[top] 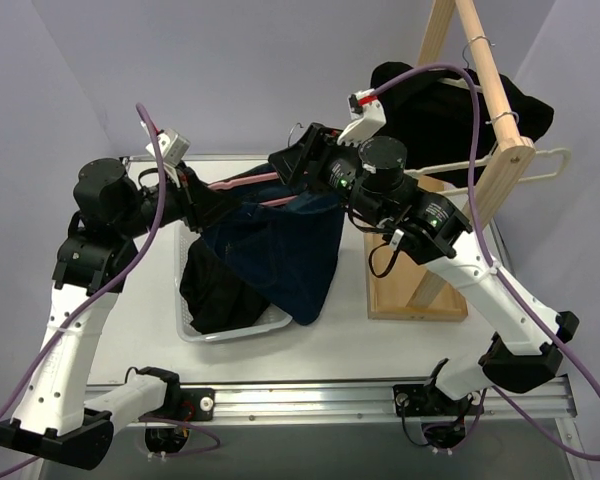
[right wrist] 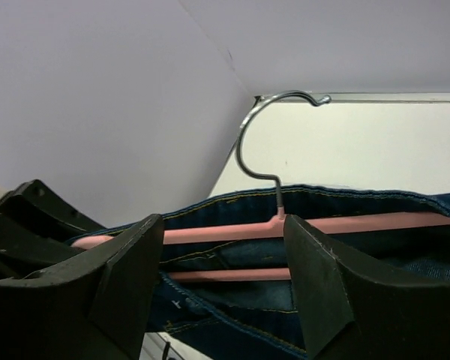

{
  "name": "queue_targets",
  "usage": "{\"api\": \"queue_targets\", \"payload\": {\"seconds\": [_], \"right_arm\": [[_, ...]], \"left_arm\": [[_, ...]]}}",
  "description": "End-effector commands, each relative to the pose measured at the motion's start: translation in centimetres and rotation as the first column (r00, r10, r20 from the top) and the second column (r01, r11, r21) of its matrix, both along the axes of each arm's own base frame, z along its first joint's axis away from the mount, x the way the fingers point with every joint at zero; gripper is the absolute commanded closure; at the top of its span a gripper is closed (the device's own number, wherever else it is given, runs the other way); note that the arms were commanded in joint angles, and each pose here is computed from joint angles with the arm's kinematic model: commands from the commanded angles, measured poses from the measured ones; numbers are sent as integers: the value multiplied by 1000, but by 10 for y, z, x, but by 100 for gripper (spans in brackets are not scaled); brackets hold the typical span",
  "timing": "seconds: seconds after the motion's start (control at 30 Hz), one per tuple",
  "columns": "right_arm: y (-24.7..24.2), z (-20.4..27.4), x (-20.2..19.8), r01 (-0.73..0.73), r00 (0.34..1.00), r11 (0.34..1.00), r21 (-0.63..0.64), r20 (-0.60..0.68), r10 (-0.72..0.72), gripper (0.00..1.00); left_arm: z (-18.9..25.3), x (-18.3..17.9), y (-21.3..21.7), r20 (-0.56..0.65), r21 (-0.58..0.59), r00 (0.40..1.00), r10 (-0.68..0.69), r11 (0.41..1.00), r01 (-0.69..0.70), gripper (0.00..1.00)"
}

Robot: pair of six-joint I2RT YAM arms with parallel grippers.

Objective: Remove the skirt from the hanger

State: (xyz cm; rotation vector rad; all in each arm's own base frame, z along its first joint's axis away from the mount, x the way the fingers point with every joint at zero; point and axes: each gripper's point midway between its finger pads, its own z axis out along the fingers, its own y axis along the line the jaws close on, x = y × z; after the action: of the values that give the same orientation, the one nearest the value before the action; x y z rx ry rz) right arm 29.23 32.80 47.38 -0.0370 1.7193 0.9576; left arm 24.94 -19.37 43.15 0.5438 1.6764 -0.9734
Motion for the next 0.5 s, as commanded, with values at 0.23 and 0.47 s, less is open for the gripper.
{"api": "queue_targets", "payload": {"seconds": [0.23,0.47], "right_arm": [[-10,-3,9,57,997,998,-10,54,-57,47],[-6,-14,15,64,997,997,-38,52,-62,57]], "left_arm": [[50,-33,-9,142,-104,983,-116,986,131,98],[46,-37,-11,133,-112,981,-143,981,158,98]]}}
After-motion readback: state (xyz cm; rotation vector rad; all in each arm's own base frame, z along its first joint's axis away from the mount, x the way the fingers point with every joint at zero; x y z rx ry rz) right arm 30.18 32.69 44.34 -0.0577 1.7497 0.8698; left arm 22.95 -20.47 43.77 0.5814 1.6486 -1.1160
